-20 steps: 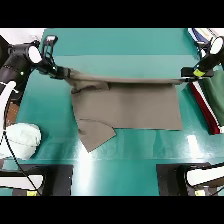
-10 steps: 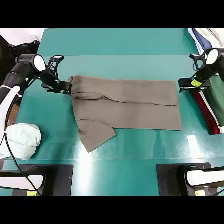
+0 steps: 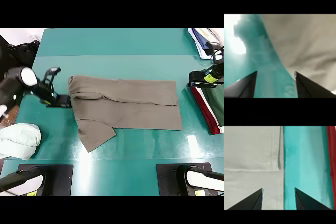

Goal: Fold the shirts.

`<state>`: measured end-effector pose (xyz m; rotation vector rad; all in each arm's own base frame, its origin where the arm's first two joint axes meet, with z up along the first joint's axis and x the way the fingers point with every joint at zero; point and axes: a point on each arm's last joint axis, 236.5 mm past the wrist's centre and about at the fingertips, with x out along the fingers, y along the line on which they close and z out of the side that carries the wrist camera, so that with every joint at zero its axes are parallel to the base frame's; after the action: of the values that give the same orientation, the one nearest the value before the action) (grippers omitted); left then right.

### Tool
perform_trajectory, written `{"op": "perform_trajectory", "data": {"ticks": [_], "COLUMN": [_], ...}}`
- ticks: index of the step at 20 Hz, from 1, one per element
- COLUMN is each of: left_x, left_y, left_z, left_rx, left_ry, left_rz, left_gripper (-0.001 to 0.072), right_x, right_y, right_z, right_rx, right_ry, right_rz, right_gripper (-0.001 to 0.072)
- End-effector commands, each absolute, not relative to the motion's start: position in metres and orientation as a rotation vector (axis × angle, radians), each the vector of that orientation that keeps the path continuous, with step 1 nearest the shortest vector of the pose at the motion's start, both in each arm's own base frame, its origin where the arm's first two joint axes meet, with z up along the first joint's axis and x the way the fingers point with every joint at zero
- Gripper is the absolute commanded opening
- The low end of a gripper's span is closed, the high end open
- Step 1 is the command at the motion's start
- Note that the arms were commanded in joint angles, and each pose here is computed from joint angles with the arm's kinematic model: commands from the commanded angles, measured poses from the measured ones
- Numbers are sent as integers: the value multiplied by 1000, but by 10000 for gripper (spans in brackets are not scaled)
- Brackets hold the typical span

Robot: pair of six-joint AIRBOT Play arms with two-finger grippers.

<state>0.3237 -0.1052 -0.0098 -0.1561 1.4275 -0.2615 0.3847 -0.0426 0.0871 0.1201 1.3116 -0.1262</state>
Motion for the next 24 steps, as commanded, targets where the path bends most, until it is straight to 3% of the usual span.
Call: {"op": "perform_trajectory", "data": {"ticks": [1, 6, 14, 16, 17, 20, 24], "left_x": [273, 236, 234, 232, 233, 236, 251], "left_y": [-131, -157, -170, -170, -169, -166, -144], "left_z": [-41, -68, -69, -69, -69, -67, -28], "left_rx": [-331, -331, -321, -319, -319, -294, -135], "left_ry": [1508, 1582, 1578, 1583, 1581, 1569, 1474], "left_rz": [-309, -378, -385, -387, -387, -383, -380], "left_gripper": [539, 539, 536, 151, 29, 29, 29], "right_x": [377, 369, 350, 347, 346, 336, 287], "right_y": [-32, -24, -40, -42, -42, -41, -40], "right_z": [111, 125, 148, 152, 153, 136, 56], "right_rx": [106, 92, 114, 119, 119, 122, 144], "right_ry": [1260, 1235, 1199, 1187, 1187, 1245, 1458], "right_rz": [-102, -84, -125, -131, -131, -130, -140], "right_gripper": [454, 454, 454, 454, 454, 454, 454]}}
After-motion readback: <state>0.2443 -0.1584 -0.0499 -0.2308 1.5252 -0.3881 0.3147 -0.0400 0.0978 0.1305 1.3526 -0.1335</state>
